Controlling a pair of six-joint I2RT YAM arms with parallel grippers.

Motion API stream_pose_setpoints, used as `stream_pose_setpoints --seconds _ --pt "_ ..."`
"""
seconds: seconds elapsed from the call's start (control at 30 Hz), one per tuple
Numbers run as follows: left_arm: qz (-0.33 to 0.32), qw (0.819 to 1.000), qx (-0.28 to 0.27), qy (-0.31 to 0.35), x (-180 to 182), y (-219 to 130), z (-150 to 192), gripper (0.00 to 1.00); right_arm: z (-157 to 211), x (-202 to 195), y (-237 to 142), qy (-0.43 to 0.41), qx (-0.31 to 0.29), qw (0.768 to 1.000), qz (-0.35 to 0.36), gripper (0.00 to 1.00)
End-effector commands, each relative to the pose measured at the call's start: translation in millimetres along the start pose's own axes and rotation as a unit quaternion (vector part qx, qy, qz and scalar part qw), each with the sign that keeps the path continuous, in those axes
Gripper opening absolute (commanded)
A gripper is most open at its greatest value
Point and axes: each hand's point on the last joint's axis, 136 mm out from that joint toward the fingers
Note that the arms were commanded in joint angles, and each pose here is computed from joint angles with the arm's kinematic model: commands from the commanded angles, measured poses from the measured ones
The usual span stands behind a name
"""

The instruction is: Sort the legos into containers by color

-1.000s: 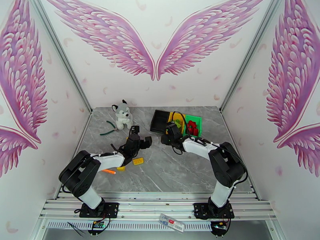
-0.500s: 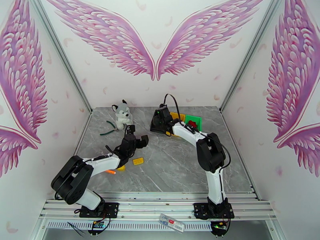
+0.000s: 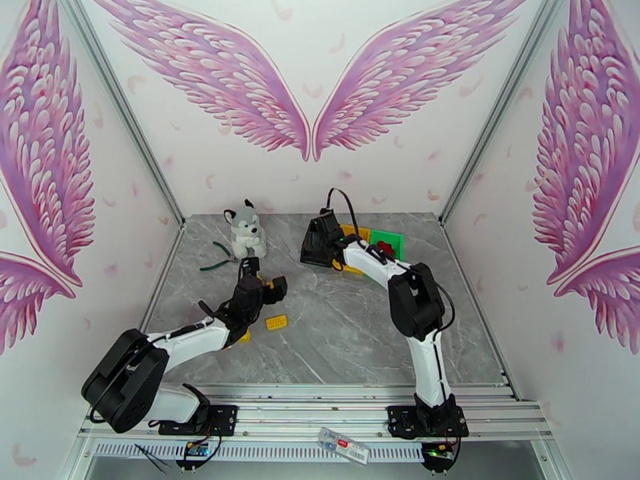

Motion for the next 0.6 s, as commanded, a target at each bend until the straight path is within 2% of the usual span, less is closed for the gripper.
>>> stream_pose_setpoints --seconds 0.0,0.57 --pt "-0.021 1.0 0.001 0.001 14 -10 4 0.97 1 26 -33 -0.017 -0.017 0.999 -0.036 0.84" --pt "-0.09 0.995 0.002 -0.05 68 -34 15 0.99 145 64 -72 -0.094 0.088 0.988 -0.09 0.93"
Point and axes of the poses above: each hand's point on the last joint's axis, 136 mm out from that joint toward the fingers, its own y axis out along the fingers, its own x axis along the line the jaws close on, z = x × y, and after that the axes turned 14 degrees about y, right-handed
